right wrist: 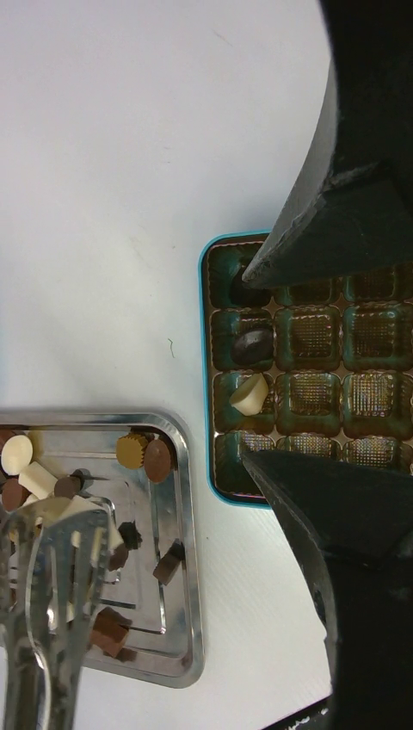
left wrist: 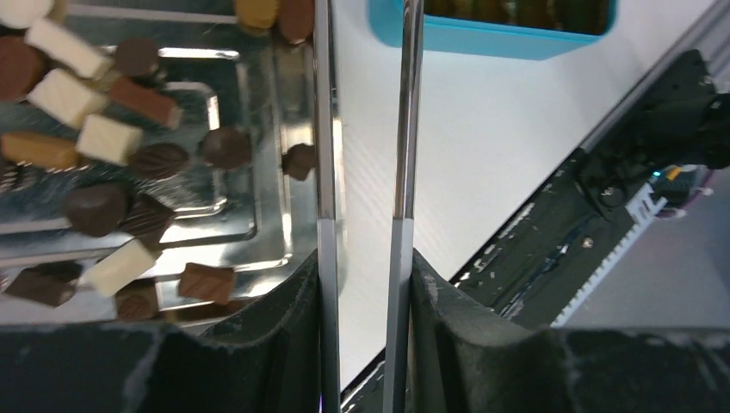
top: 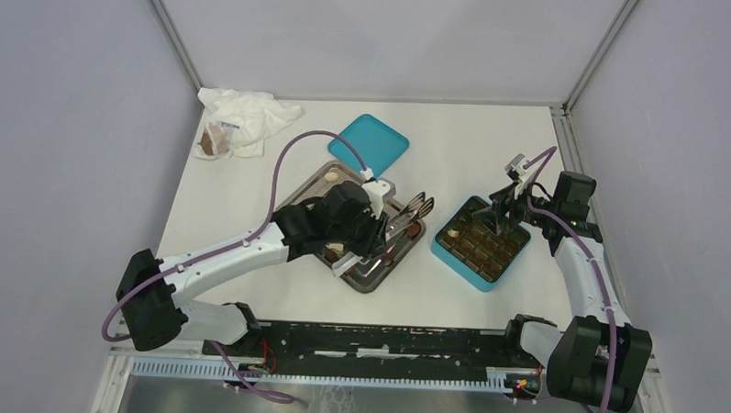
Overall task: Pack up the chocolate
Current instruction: Pick up the fake chocolate from the plate, then place the fake chocolate in the packing box.
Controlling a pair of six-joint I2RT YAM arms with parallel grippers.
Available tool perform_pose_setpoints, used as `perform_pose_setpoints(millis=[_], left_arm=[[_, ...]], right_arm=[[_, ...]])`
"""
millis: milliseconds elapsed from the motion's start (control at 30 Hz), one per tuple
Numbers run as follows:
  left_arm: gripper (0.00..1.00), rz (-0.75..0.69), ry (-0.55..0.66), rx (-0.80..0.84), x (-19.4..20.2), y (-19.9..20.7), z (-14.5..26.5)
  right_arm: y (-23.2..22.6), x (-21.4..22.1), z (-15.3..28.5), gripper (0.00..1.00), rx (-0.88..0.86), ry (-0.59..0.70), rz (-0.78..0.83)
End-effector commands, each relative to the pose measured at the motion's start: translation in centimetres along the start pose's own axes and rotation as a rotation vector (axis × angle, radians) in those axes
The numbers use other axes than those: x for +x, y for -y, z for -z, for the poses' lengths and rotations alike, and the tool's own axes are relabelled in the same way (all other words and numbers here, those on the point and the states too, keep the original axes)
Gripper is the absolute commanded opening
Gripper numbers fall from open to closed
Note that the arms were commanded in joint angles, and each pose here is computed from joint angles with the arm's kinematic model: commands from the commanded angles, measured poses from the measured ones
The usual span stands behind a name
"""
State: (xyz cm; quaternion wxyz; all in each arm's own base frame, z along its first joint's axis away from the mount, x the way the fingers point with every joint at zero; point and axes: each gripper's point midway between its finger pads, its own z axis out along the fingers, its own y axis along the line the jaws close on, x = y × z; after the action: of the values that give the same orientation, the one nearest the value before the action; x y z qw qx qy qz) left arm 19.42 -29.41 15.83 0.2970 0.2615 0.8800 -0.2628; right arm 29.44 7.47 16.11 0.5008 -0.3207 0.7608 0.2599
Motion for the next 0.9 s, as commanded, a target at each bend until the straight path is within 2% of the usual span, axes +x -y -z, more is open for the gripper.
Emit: perform_pose_setpoints(millis=[0, 467, 867], left_arm=[[0.02, 0.014, 0.133, 0.151, -2.8, 5.0, 0.4], [0.02, -0.065, 0.018, 0.103, 0.0, 8.0, -3.9], [0.04, -0.138, -0.05, -0.031, 1.0, 7.5, -6.2]], right_arm=[[0.2, -1.0, 0.2, 0.74, 0.001, 0.025, 0.043], [1.2, -0.9, 0.3, 0.74, 0.061, 0.009, 0.047], [1.2, -0.8, 0.3, 0.75, 0.065, 0.009, 0.043]])
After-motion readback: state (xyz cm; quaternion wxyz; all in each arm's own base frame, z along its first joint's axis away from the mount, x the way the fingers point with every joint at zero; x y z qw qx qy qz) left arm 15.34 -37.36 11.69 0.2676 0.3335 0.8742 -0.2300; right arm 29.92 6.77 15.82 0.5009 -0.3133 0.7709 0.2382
